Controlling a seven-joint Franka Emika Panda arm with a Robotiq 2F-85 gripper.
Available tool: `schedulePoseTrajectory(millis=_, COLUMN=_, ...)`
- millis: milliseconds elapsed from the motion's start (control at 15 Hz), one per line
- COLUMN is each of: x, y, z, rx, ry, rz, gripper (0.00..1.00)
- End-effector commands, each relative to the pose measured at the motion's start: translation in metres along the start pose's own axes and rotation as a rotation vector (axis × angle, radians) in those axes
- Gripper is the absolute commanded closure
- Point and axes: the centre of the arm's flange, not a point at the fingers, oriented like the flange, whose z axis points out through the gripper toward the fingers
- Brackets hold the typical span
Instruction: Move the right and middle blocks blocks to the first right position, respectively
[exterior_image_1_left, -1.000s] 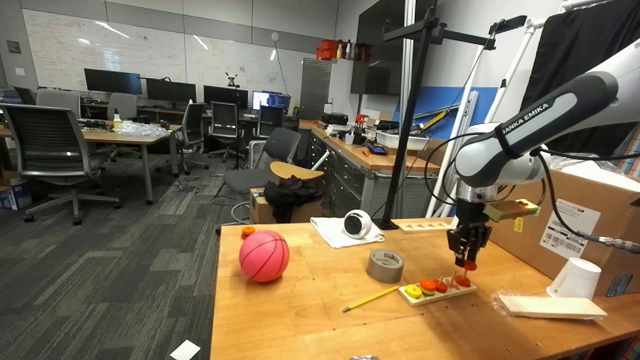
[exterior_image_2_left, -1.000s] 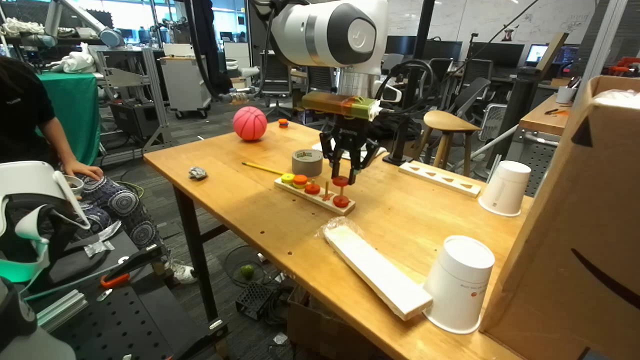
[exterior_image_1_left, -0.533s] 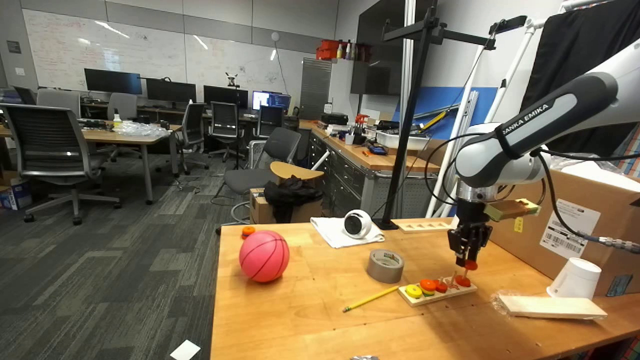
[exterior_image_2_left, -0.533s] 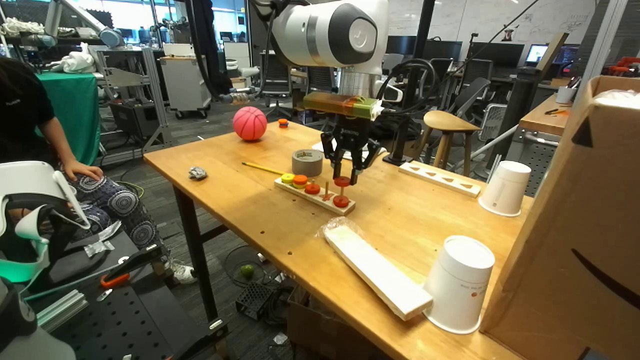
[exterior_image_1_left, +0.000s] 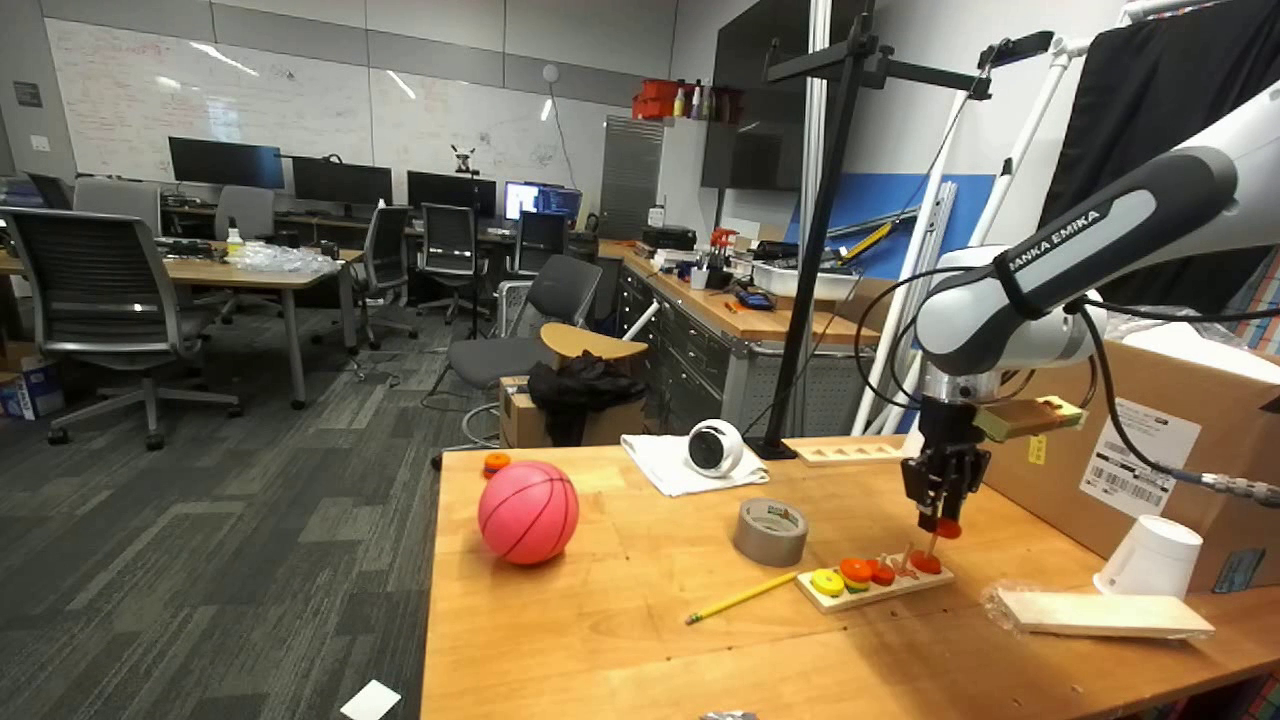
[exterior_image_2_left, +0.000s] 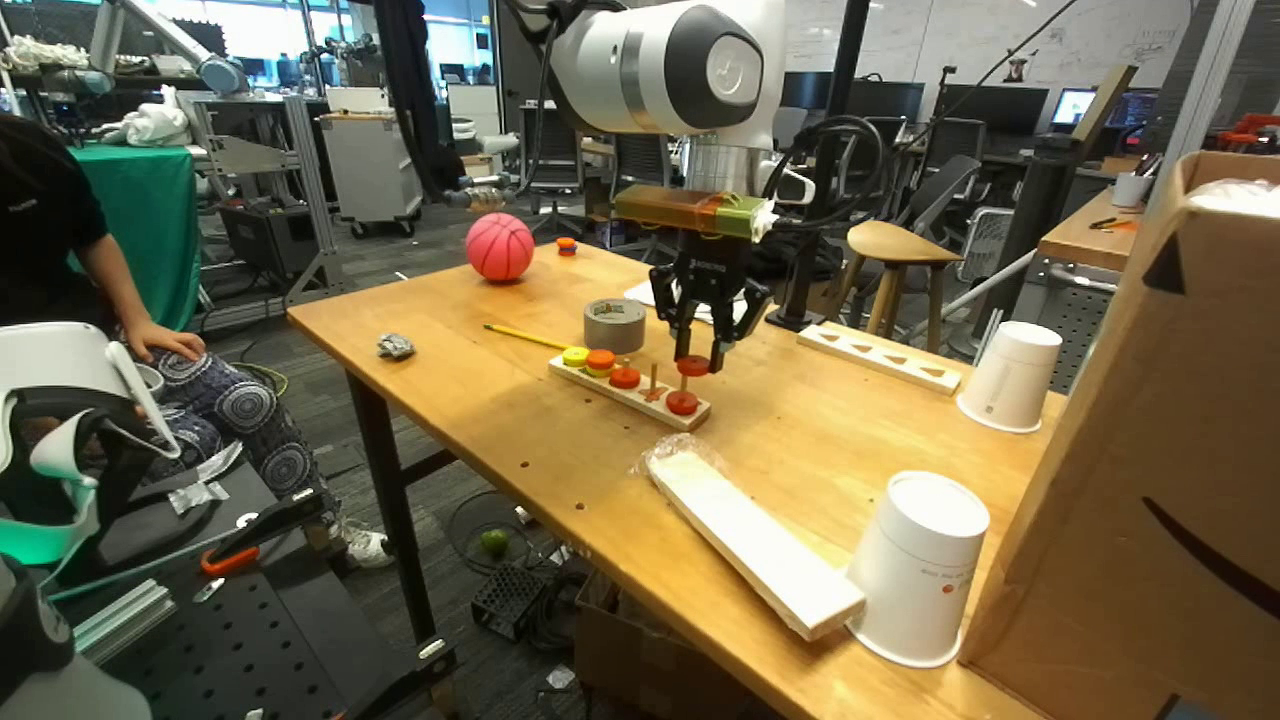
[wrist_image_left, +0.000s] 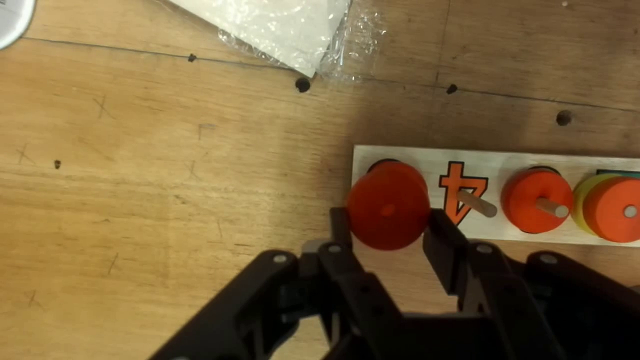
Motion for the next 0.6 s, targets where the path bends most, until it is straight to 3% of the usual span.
schedulePoseTrajectory(millis=0, x=0.005, y=-0.005, z=0.005, rx=0.008, ry=-0.007, rz=-0.026, gripper=0.76)
schedulePoseTrajectory(millis=533, x=0.004, y=-0.015, z=0.010, rx=0.009, ry=-0.018, rz=-0.043, gripper=0.76)
